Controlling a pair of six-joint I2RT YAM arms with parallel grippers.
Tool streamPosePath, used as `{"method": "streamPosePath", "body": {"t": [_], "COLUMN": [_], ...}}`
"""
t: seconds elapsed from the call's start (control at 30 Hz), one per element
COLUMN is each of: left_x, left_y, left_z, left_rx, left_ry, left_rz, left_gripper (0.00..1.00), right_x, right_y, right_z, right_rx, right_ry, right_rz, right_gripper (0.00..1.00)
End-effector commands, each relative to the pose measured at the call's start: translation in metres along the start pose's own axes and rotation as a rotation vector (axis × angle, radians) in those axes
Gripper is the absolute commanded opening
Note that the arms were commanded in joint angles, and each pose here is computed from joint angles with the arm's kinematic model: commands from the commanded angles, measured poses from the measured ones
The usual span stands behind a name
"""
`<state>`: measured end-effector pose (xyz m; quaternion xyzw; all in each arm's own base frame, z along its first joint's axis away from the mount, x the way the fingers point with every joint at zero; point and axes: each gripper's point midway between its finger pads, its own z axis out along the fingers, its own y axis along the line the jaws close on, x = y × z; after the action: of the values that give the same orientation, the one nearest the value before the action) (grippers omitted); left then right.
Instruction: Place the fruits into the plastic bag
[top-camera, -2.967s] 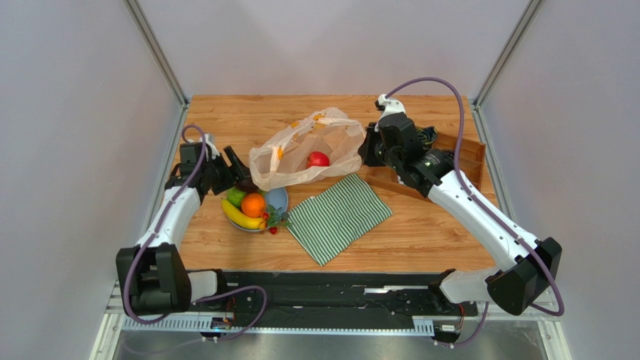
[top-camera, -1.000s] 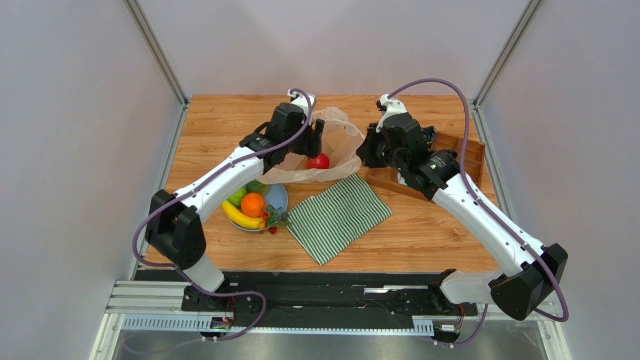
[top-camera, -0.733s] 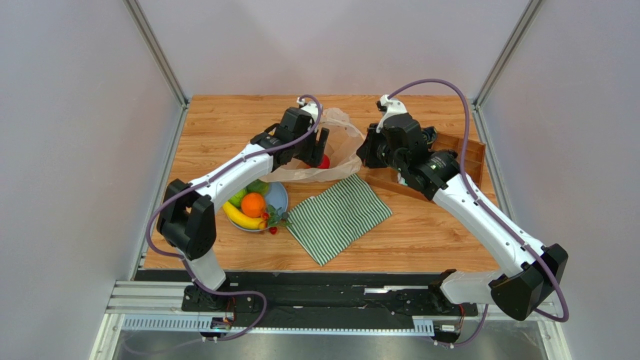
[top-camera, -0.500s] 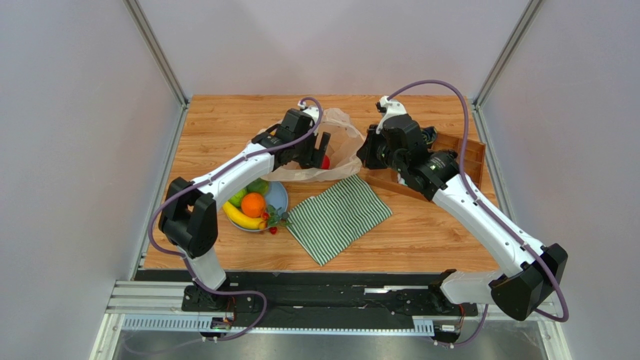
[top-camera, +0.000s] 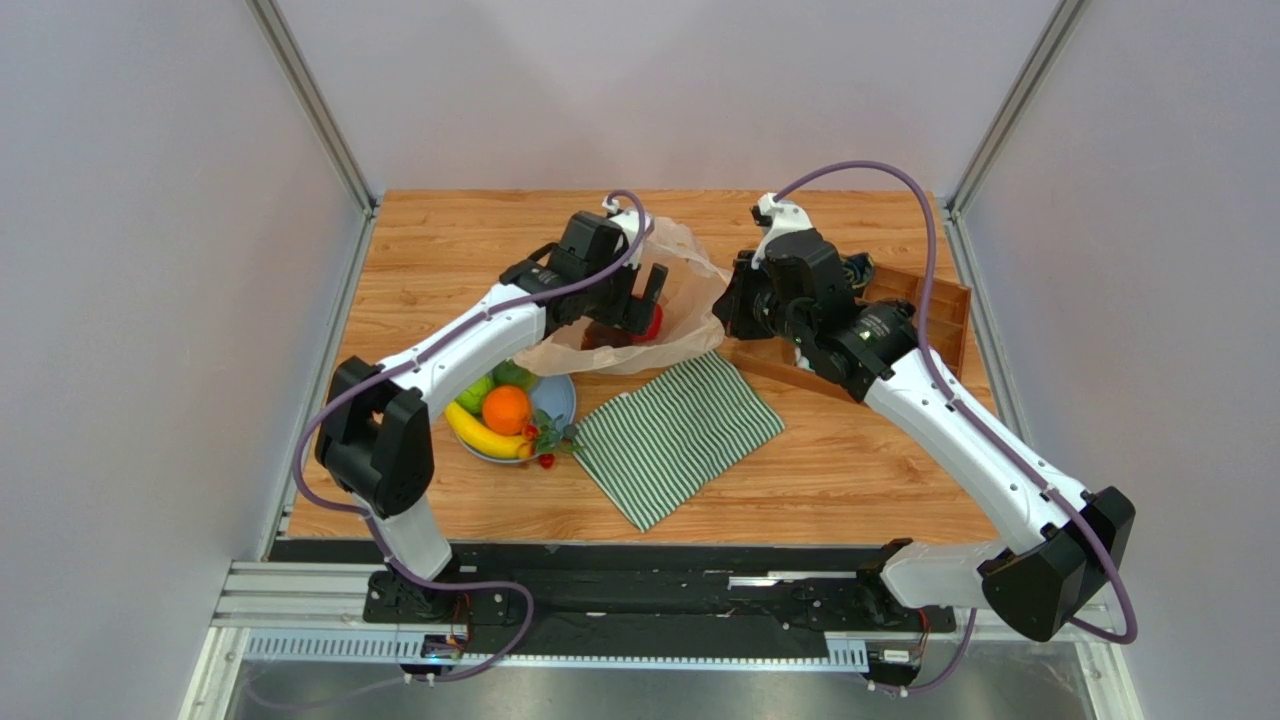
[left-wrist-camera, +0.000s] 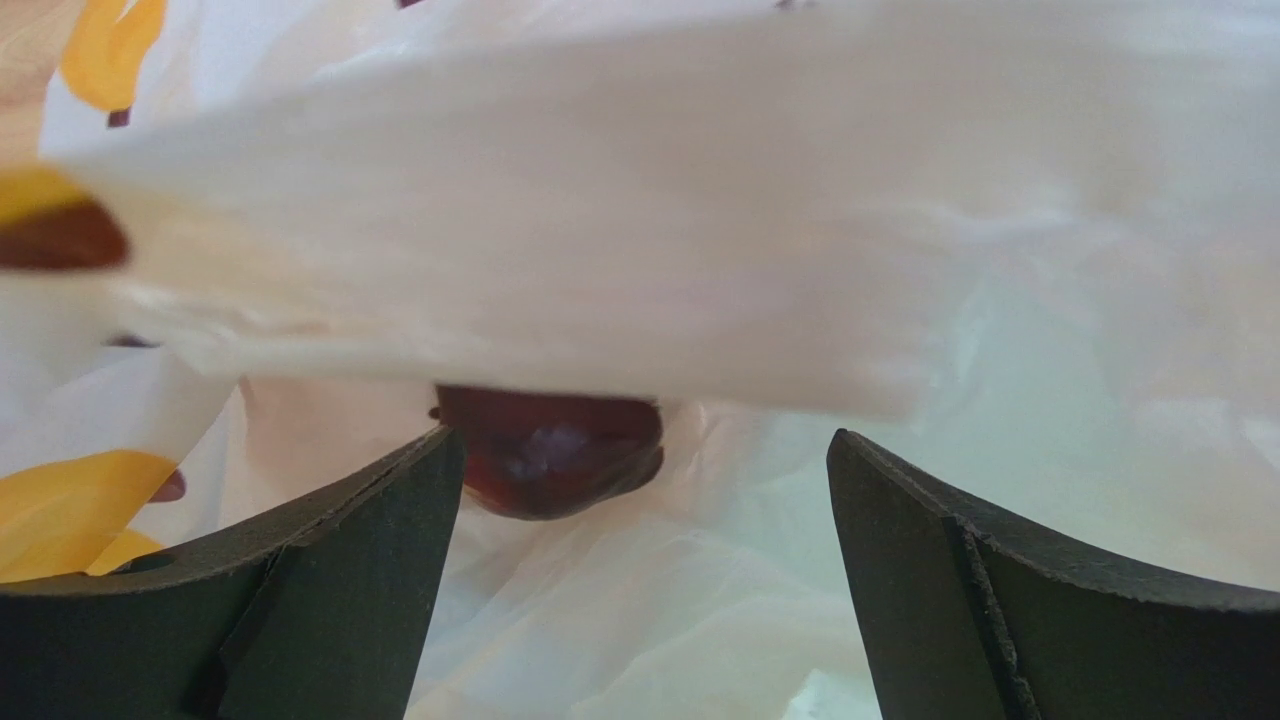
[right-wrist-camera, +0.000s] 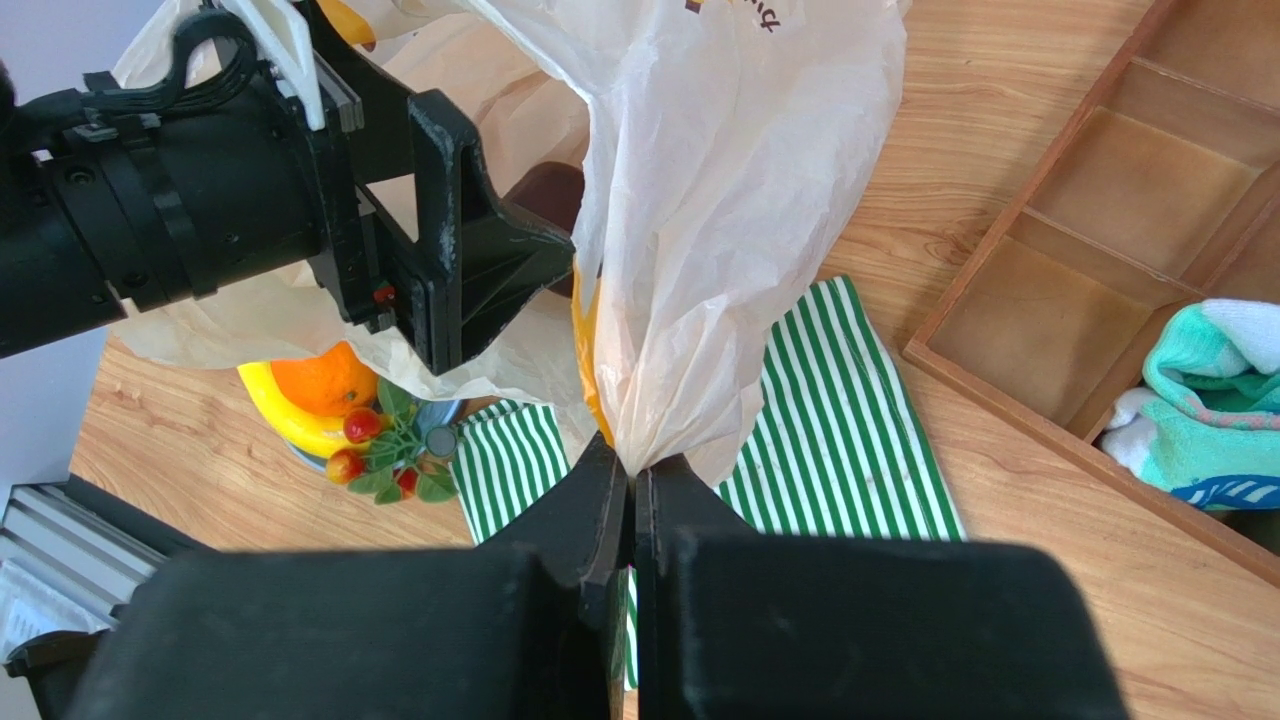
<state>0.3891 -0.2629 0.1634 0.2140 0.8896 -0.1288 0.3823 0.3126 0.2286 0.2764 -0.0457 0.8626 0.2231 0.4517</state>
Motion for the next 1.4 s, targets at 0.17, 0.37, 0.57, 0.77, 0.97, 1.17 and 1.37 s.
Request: {"method": "streamPosePath", "body": {"t": [0.17,0.37,0.57,0.77,0.97,1.17,1.37], "left_x": [-0.062,-0.052,-0.03,0.032,0.08,0.13,0.169], "left_y": [-0.049,-0.057,0.024,0.119,0.155,0.163,0.143], "left_z": [-0.104,-0.178,-0.212,-0.223,-0.214,-0.191,-0.164], "left_rx": [0.301,0.369,0.047,-0.189,-0.234,-0.326,-0.278], "left_ry": [-0.344,-0.512,-0.517,-0.46,-0.398,-0.306,-0.255], "left_rz": [0.14,0.182,-0.089,-0.541,-0.732,-0.79,-0.815], "left_gripper": [0.99,0.99,0.99,0.99,0.99,0.97,0.84], "right_x": [-0.007,-0.007,-0.005,-0.004,-0.007,-0.005,-0.005], "right_y": [0.003,0.004,0.005,0.006,0.005,0.005,0.006], "right_z": [-0.002,0.0,0.002,0.001,-0.001,0.001,0.003], "right_rx": [-0.007,-0.012,-0.013,-0.018,-0.017,-0.015,-0.019], "right_ry": [-0.027,-0.027,-0.019,-0.018,-0.027,-0.023,-0.021], "right_rz": [0.008,0.011,0.015,0.014,0.009,0.011,0.012], "right_gripper": [0.0,0.0,0.0,0.0,0.0,0.0,0.0]}}
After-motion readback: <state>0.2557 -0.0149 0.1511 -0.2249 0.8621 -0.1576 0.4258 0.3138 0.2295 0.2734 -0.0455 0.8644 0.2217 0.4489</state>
